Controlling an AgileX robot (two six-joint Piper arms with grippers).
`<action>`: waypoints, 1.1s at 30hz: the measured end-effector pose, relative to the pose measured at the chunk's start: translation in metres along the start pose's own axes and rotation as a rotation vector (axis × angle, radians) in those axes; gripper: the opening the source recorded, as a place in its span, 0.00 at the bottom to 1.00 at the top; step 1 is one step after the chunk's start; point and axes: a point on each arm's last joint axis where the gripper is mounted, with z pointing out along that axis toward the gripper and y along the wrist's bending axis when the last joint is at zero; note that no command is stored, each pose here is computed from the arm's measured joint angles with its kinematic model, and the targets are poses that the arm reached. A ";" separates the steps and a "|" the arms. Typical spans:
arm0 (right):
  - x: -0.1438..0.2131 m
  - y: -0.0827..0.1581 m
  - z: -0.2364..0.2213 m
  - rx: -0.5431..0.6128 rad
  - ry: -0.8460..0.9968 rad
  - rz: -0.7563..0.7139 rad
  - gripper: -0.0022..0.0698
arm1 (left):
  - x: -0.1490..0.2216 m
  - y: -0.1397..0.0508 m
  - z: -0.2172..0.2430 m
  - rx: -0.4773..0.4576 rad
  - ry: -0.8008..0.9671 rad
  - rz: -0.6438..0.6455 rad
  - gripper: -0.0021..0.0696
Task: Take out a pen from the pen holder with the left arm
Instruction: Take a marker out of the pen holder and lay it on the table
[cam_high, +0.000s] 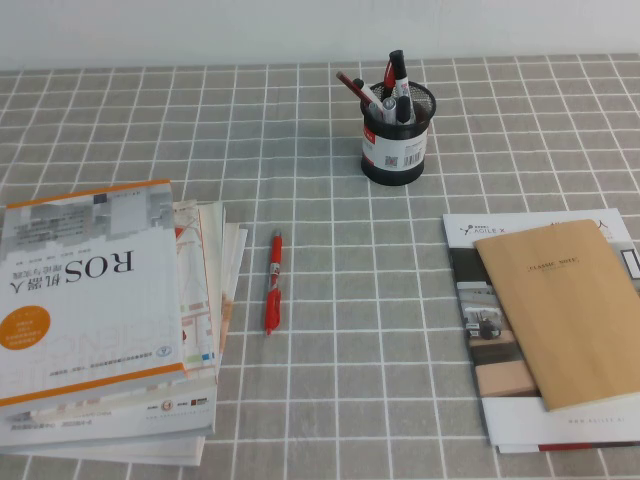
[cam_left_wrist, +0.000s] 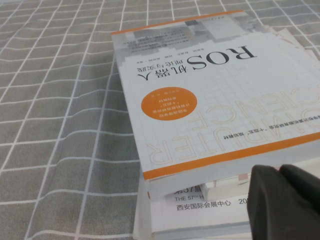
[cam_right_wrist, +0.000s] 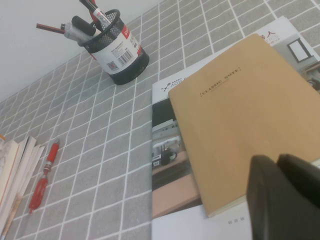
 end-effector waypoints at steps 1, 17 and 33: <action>0.000 0.000 0.000 0.000 0.000 0.000 0.01 | 0.000 0.000 0.000 0.000 0.000 0.000 0.03; 0.000 0.000 0.000 0.000 0.000 0.000 0.01 | 0.000 0.000 0.000 -0.003 0.000 0.007 0.03; 0.000 0.000 0.000 0.000 0.000 0.000 0.01 | -0.004 0.000 0.000 0.004 -0.049 -0.045 0.03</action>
